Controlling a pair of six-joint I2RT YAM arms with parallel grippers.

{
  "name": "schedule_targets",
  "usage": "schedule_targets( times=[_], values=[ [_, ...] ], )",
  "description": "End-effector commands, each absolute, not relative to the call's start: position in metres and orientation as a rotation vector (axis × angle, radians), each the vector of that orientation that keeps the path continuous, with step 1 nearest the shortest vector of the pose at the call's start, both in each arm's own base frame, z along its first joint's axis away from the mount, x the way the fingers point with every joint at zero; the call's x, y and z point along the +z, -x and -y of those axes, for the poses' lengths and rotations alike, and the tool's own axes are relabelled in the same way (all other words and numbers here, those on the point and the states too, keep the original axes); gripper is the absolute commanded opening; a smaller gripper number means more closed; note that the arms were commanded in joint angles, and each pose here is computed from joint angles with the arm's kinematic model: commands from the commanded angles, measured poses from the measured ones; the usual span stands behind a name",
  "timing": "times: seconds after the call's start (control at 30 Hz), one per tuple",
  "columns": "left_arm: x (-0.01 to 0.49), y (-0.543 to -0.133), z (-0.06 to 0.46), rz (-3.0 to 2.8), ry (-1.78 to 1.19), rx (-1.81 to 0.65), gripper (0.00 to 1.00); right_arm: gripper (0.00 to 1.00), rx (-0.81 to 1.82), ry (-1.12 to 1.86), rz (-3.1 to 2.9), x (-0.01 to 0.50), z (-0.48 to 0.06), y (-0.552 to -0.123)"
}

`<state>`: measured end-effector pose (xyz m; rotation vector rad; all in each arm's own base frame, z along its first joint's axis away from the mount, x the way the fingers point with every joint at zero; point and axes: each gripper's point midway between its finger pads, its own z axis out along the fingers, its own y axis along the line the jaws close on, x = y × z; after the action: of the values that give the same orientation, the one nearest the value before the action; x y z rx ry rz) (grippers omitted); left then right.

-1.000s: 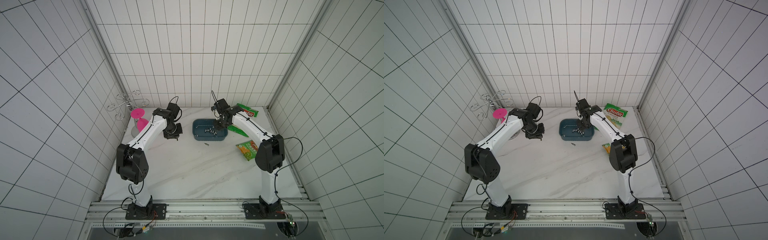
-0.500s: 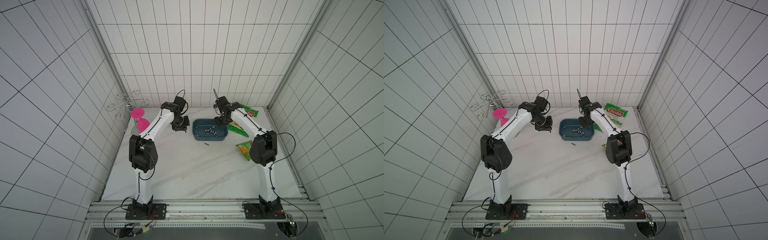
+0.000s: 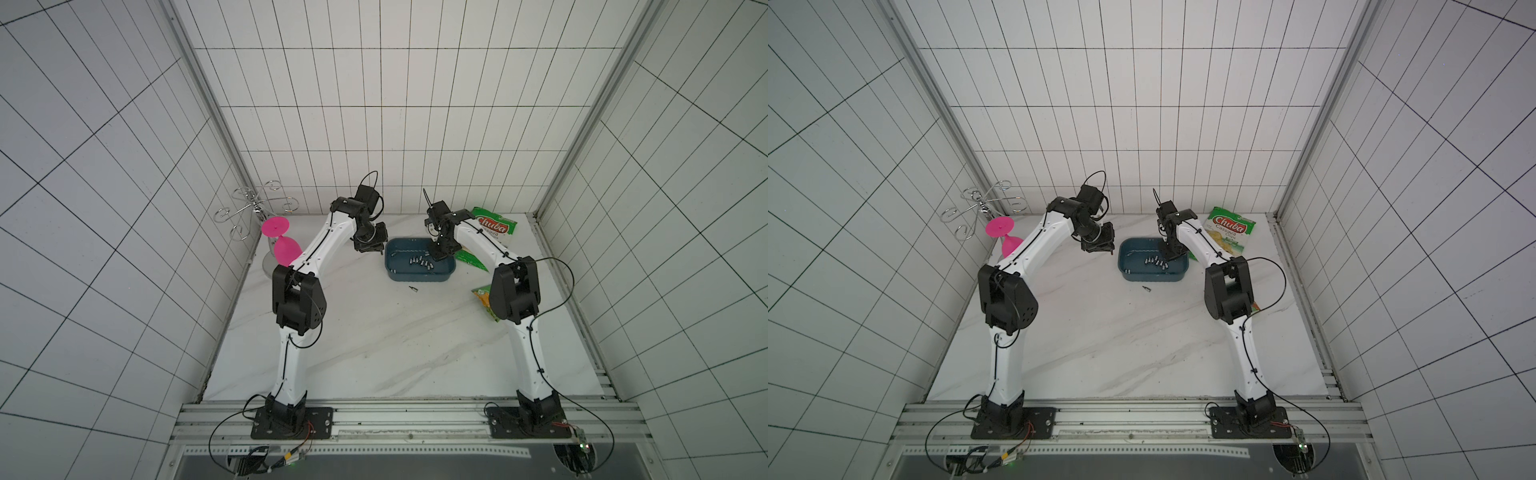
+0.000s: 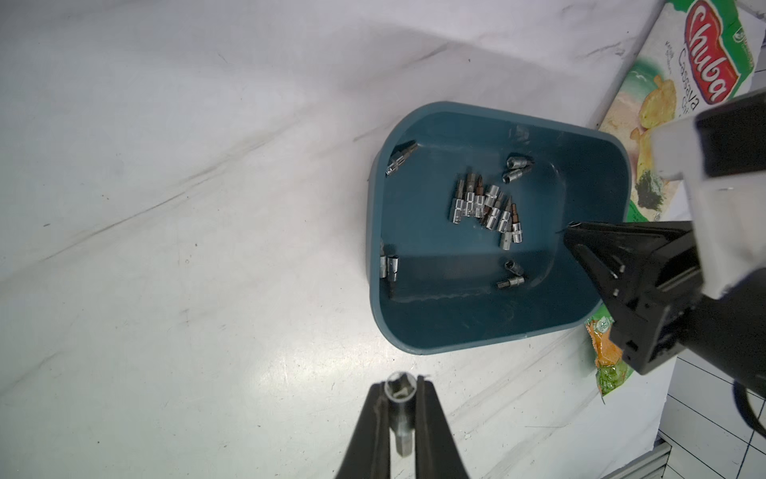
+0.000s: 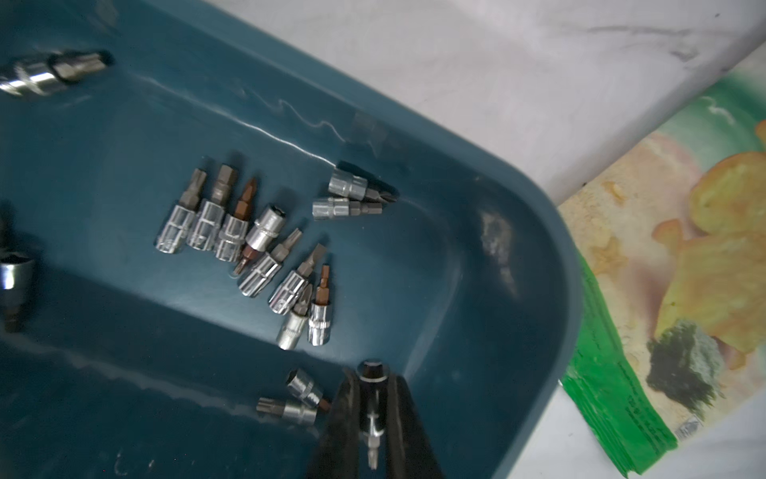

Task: Put the bit on the desktop into the storage box
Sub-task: Place the screwdriver bit in the storage box.

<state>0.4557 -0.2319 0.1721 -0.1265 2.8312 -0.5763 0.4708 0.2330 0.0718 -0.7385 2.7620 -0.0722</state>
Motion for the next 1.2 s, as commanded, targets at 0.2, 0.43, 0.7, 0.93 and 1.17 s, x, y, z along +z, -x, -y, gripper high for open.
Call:
schedule_targets(
  times=[0.2, 0.43, 0.7, 0.93, 1.17],
  values=[
    [0.168, -0.464, 0.243, -2.821, 0.109, -0.614, 0.0, 0.0, -0.175, 0.758, -2.839, 0.041, -0.22, -0.47],
    [0.158, -0.466, 0.244, -2.833, 0.109, -0.598, 0.0, 0.0, -0.186, 0.756, -2.871, 0.029, -0.219, -0.468],
    [0.152, -0.463, 0.246, -2.849, 0.106, -0.589, 0.0, 0.0, -0.171, 0.762, -2.898, 0.022, -0.22, -0.463],
    [0.152, -0.461, 0.246, -2.85, 0.103, -0.581, 0.0, 0.21, -0.139, 0.752, -2.883, 0.029, -0.224, -0.464],
    [0.15, -0.463, 0.249, -2.846, 0.091, -0.572, 0.0, 0.35, -0.109, 0.715, -2.833, 0.055, -0.228, -0.471]
  ],
)
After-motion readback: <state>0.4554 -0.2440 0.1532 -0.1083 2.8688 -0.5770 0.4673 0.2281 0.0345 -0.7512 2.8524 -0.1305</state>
